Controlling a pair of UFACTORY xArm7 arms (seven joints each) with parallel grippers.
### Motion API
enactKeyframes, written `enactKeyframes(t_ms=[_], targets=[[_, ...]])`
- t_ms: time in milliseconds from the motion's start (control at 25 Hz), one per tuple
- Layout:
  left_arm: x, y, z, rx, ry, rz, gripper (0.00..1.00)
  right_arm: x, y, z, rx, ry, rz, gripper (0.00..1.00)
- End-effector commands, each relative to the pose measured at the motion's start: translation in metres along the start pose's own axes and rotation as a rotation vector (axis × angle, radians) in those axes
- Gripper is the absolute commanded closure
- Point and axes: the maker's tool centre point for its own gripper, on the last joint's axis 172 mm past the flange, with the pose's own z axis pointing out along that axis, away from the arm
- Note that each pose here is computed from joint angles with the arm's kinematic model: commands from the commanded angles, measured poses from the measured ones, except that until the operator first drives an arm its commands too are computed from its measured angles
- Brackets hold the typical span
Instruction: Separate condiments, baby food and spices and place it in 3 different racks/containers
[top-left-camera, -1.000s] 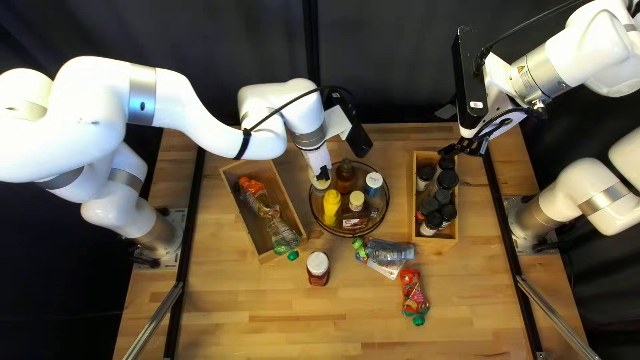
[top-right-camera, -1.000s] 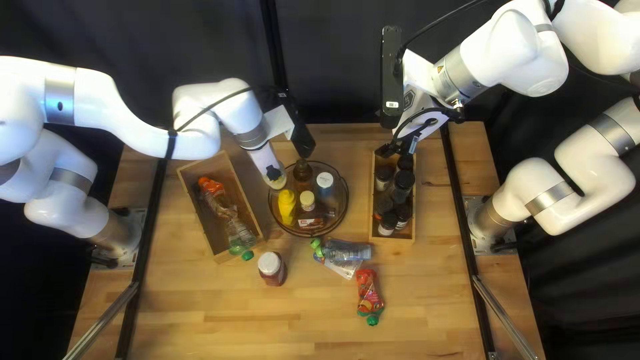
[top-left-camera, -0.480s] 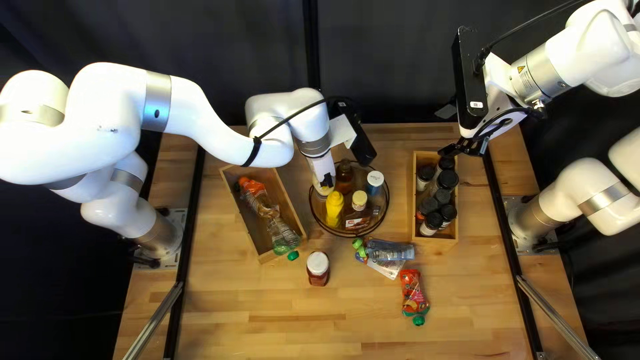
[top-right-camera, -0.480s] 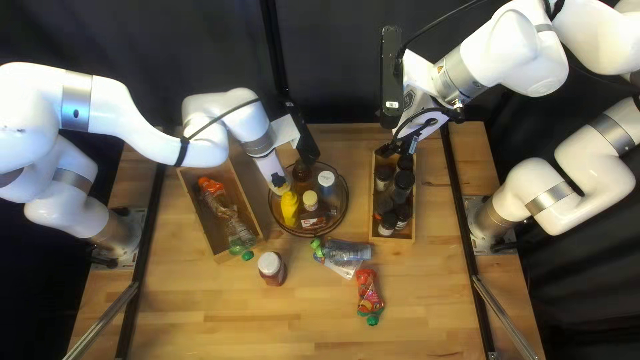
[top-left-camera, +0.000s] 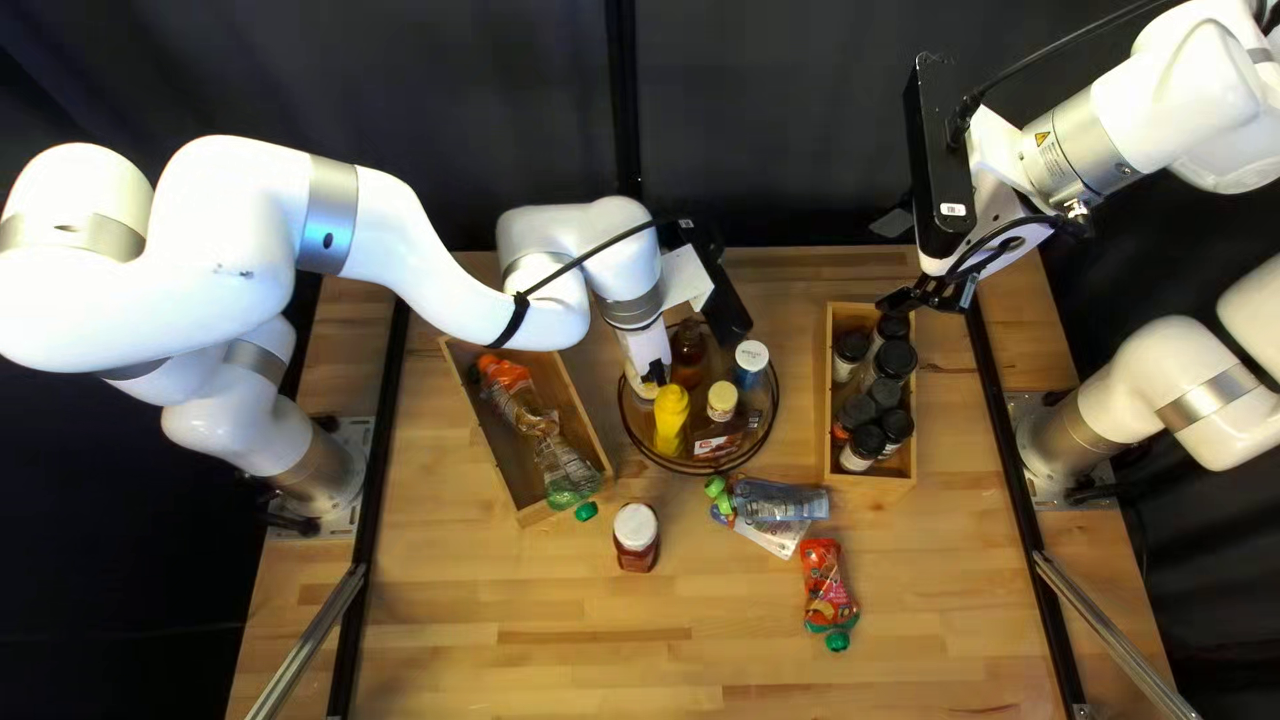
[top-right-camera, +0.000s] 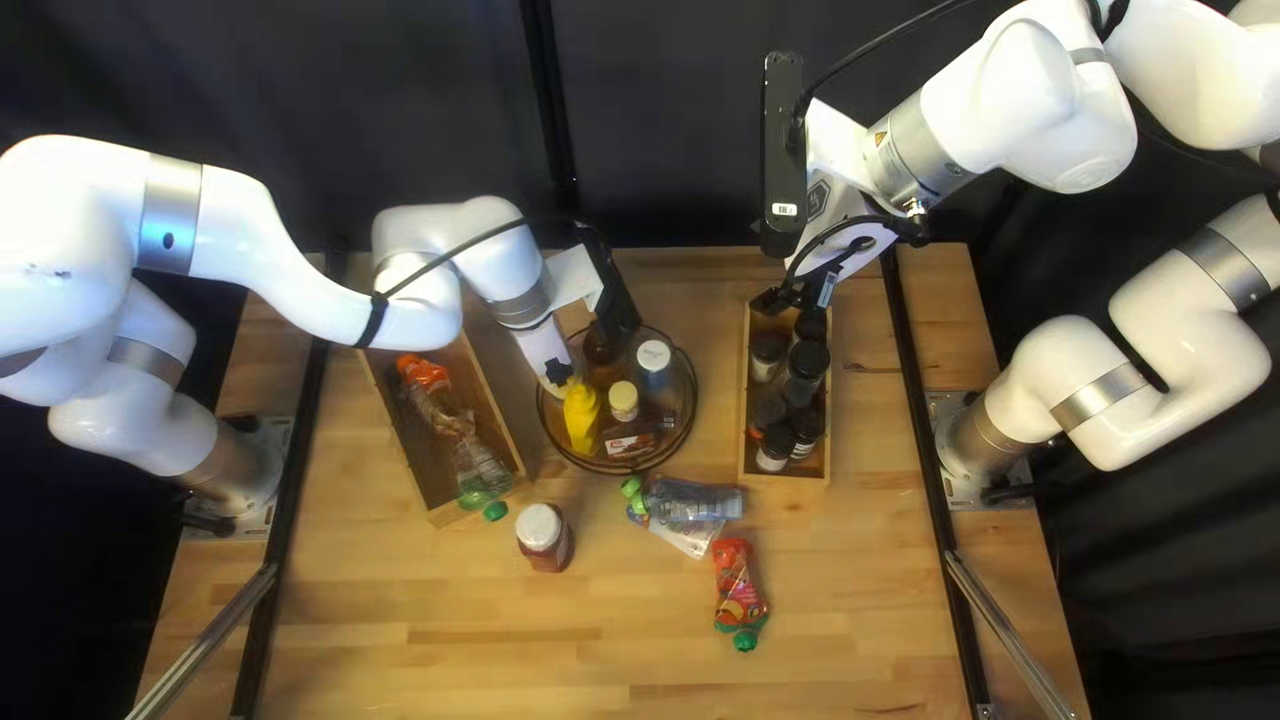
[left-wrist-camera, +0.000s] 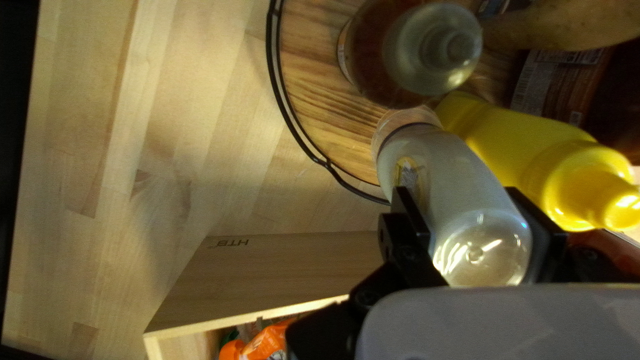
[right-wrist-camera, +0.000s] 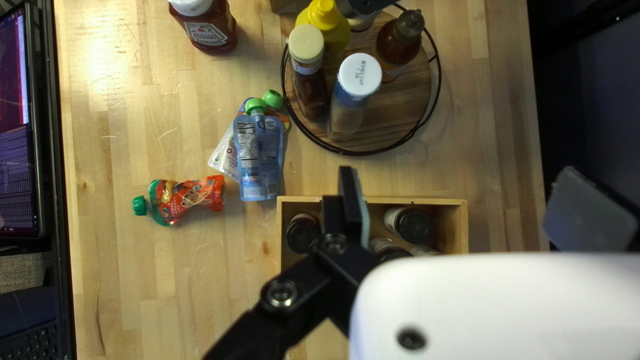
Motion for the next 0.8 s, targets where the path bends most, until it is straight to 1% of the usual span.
enactKeyframes(t_ms=[40,200,240,280,320,360,400,640,680,800], targets=[[-0.002,0.000,0.002,-0.001,-0.001,-0.003,0.51,0.000,0.000,0.000,0.000,0.000,0.000,0.00],[-0.003,0.003,0.006,0.004,-0.006,-0.003,0.46,0.000,0.000,0.000,0.000,0.000,0.000,0.00],[-0.004,0.003,0.007,0.006,-0.007,-0.003,0.40,0.000,0.000,0.000,0.000,0.000,0.000,0.00],[-0.004,0.003,0.007,0.008,-0.009,-0.002,0.29,0.000,0.000,0.000,0.000,0.000,0.000,0.00],[-0.004,0.004,0.006,0.010,-0.011,-0.001,0.10,0.000,0.000,0.000,0.000,0.000,0.000,0.00],[-0.004,0.005,0.005,0.011,-0.012,0.001,0.07,0.000,0.000,0.000,0.000,0.000,0.000,0.00],[-0.004,0.006,0.001,0.014,-0.014,0.004,0.00,0.000,0.000,0.000,0.000,0.000,0.000,0.00],[-0.009,0.016,-0.032,0.038,-0.008,0.021,0.00,0.000,0.000,0.000,0.000,0.000,0.000,0.00],[-0.012,0.021,-0.043,0.041,-0.006,0.026,0.00,0.000,0.000,0.000,0.000,0.000,0.000,0.00],[-0.021,0.035,-0.063,0.050,-0.005,0.036,0.00,0.000,0.000,0.000,0.000,0.000,0.000,0.00]])
